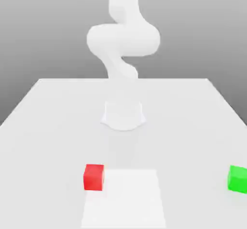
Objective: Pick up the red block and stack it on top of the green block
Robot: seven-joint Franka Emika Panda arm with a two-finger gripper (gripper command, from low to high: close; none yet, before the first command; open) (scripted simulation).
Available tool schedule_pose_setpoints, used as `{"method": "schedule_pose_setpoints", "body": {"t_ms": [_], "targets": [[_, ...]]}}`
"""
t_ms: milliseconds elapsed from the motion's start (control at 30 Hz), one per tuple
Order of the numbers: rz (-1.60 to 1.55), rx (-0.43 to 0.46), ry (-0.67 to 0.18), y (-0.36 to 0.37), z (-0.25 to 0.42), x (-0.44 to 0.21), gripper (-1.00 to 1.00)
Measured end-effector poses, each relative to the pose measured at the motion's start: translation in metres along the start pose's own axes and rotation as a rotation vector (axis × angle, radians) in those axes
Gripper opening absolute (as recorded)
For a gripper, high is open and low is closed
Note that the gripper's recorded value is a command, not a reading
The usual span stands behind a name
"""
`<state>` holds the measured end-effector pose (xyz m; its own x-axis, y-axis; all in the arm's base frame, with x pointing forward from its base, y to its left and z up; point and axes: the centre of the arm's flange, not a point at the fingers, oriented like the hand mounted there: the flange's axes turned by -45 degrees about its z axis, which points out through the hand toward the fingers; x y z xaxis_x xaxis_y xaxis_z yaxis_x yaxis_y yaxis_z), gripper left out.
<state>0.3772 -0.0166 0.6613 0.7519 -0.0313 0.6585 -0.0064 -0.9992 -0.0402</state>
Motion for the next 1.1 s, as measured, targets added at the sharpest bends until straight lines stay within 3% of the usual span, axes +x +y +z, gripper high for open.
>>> {"method": "schedule_pose_setpoints", "body": {"t_ms": [333, 600, 1000, 1033, 1100], "targets": [[0.049, 0.032, -0.374, 0.050, 0.224, -0.119, 0.00], [0.052, -0.053, -0.688, 0.083, 0.324, -0.290, 0.00], [0.041, -0.061, -0.715, 0.086, 0.375, -0.347, 0.00], [0.042, -0.061, -0.717, 0.086, 0.377, -0.350, -1.00], [0.042, -0.061, -0.717, 0.086, 0.377, -0.350, -1.00]]}}
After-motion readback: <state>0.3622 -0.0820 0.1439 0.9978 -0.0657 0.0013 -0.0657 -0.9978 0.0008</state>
